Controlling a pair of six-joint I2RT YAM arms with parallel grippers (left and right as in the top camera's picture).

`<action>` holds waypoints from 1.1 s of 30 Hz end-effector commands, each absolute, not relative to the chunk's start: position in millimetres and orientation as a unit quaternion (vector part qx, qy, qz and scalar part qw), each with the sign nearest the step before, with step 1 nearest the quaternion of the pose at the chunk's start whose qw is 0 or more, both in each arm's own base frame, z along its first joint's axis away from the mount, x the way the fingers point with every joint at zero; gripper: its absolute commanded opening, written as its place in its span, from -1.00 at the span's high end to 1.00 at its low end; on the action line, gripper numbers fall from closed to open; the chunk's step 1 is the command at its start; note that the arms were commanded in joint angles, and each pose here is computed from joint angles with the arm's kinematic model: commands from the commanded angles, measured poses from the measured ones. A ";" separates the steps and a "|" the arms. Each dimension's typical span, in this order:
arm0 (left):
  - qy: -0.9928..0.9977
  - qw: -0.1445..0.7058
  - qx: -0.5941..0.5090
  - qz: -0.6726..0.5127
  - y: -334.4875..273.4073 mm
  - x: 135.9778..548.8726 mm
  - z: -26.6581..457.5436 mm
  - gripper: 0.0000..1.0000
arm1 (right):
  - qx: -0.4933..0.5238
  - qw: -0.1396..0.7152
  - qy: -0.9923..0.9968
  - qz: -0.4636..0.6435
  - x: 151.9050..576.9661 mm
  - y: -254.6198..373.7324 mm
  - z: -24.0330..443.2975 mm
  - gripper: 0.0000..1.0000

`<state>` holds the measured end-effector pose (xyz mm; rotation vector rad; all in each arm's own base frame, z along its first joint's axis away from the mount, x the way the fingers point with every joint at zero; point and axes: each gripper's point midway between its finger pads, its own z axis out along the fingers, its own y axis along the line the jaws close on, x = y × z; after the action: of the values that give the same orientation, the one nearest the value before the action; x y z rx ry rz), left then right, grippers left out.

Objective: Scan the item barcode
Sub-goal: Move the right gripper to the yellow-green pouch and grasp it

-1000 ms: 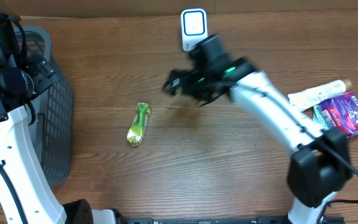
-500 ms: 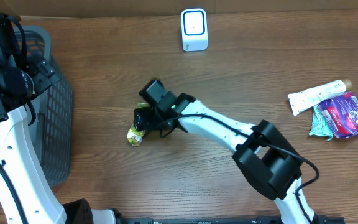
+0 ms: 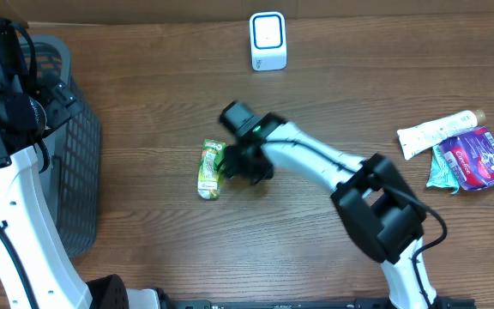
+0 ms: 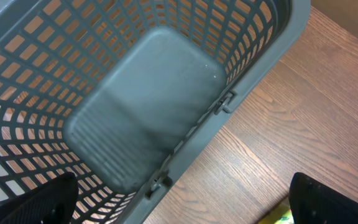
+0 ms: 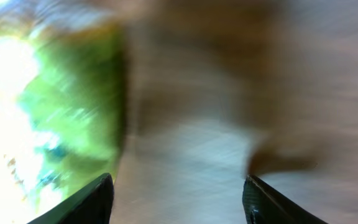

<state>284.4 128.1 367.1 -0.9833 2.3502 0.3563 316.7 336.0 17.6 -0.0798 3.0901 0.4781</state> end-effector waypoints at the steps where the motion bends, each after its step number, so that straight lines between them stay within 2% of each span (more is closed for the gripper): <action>1: 0.874 0.279 -0.374 0.132 129.4 285.2 365.5 -0.99 | -0.059 0.005 0.981 0.183 331.7 327.8 26.7 -0.42; 5: 0.874 0.279 -0.374 0.132 129.4 285.3 365.5 -0.99 | -0.070 -0.020 0.968 0.238 329.2 336.1 35.2 -0.53; 11: 0.874 0.279 -0.374 0.132 129.4 285.2 365.5 -0.99 | -0.140 -0.033 0.931 0.336 313.8 374.1 56.4 -0.68; 23: 0.874 0.279 -0.374 0.132 129.4 285.2 365.5 -0.99 | -0.121 0.080 0.970 0.196 318.3 387.4 33.9 -0.75; 27: 0.874 0.279 -0.374 0.132 129.4 285.2 365.5 -0.99 | -0.113 0.116 0.973 0.166 318.2 392.8 32.8 -0.71; 30: 0.874 0.279 -0.374 0.132 129.4 285.3 365.5 -0.99 | -0.111 0.142 0.973 0.142 320.6 392.6 32.0 -0.58; 33: 0.874 0.279 -0.374 0.132 129.4 285.3 365.5 -0.99 | -0.110 0.153 0.974 0.122 321.9 387.8 30.1 -0.34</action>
<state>284.4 128.1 367.1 -0.9833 2.3502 0.3563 304.2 397.2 26.2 -0.3855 2.8637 0.4795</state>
